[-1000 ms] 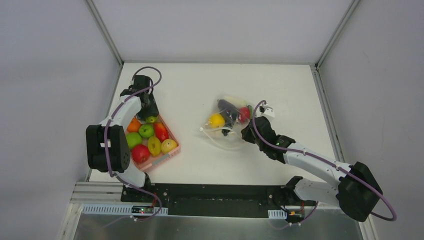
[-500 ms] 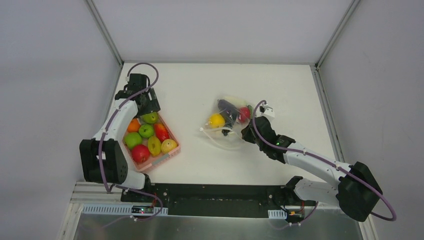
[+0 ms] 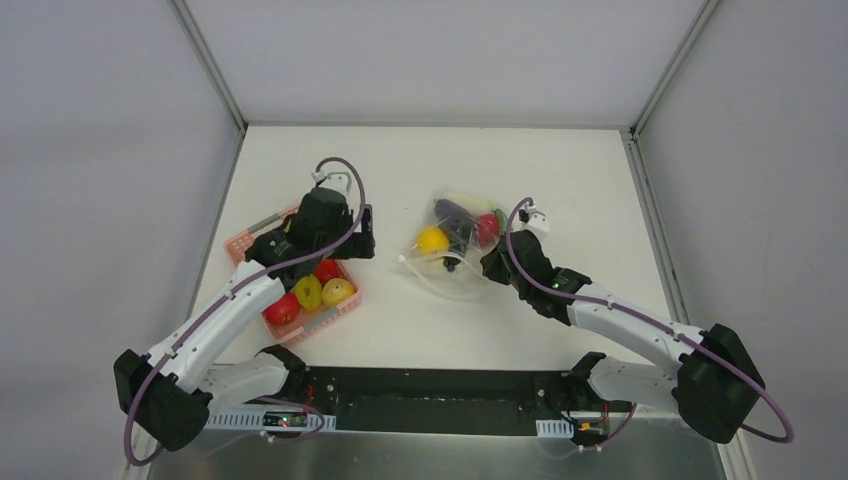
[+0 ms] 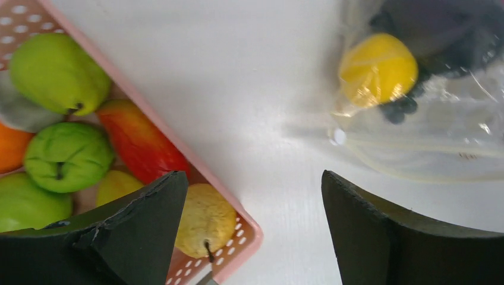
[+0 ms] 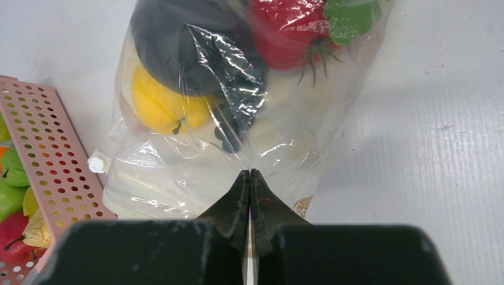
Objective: Open the zip-top bag and remove the fake food
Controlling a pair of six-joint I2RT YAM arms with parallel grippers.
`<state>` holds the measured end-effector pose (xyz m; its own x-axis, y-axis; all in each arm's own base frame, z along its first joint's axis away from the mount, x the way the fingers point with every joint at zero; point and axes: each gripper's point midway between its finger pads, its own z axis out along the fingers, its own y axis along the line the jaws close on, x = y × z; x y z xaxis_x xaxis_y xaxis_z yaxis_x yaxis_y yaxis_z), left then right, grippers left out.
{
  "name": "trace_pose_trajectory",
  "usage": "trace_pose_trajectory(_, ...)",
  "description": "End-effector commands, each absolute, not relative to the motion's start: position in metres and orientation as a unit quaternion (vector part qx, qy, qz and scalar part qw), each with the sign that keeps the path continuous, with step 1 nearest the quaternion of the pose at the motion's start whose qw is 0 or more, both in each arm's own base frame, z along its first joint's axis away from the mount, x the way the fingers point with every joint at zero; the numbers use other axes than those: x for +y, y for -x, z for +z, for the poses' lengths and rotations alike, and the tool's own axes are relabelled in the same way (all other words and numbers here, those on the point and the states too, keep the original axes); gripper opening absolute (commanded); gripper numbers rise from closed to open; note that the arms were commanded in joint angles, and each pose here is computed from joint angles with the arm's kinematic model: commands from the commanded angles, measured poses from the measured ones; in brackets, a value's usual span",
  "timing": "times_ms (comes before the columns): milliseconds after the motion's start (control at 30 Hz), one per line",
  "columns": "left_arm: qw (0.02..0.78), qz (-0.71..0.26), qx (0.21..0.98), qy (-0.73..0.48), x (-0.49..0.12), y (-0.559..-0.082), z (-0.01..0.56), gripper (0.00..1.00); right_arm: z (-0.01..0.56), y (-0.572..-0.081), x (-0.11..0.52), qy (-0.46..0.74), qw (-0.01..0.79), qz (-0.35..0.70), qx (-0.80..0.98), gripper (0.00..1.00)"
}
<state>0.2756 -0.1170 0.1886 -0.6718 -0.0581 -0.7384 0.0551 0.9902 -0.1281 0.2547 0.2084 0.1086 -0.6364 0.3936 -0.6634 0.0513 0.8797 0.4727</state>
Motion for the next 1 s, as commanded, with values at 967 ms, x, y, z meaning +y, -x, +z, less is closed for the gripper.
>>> trace_pose_trajectory(967,0.505,-0.058,0.832,-0.222,-0.326,-0.271,0.121,0.68,0.15,-0.258,0.241,-0.137,0.389,0.295,0.862,0.0)
